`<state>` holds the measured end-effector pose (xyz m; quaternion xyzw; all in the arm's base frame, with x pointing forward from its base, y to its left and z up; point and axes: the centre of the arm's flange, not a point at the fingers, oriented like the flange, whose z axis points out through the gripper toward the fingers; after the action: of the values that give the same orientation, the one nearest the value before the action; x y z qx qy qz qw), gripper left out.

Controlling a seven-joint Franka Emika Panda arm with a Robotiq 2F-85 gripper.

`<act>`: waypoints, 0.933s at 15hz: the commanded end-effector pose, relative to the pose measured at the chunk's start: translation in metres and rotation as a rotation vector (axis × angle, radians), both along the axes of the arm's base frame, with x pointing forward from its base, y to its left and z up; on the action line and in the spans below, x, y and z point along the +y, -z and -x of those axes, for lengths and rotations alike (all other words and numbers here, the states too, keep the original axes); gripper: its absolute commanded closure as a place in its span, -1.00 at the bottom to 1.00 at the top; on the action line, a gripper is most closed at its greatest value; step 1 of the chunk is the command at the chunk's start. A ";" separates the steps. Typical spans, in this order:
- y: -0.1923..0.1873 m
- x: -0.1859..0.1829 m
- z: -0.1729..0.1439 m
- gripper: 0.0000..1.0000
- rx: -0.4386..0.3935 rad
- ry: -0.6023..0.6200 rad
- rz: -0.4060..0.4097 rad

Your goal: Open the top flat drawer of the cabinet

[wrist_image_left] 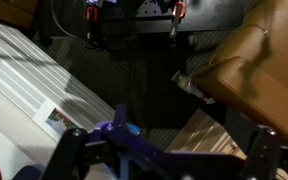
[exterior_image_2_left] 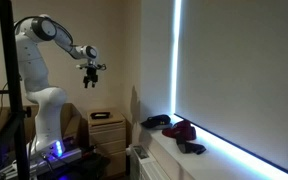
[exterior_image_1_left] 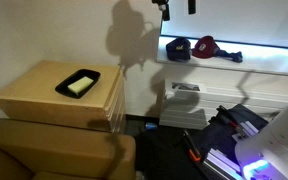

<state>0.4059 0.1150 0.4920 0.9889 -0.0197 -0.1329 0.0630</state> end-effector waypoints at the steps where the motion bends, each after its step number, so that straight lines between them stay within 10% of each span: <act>1: 0.000 0.000 0.000 -1.00 0.000 0.000 0.000; 8: 0.036 -0.003 -0.005 -1.00 0.005 -0.030 -0.016; 14: 0.151 -0.011 -0.043 -1.00 -0.305 0.047 0.145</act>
<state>0.4327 0.1086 0.4123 0.9934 -0.0265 -0.0352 0.1062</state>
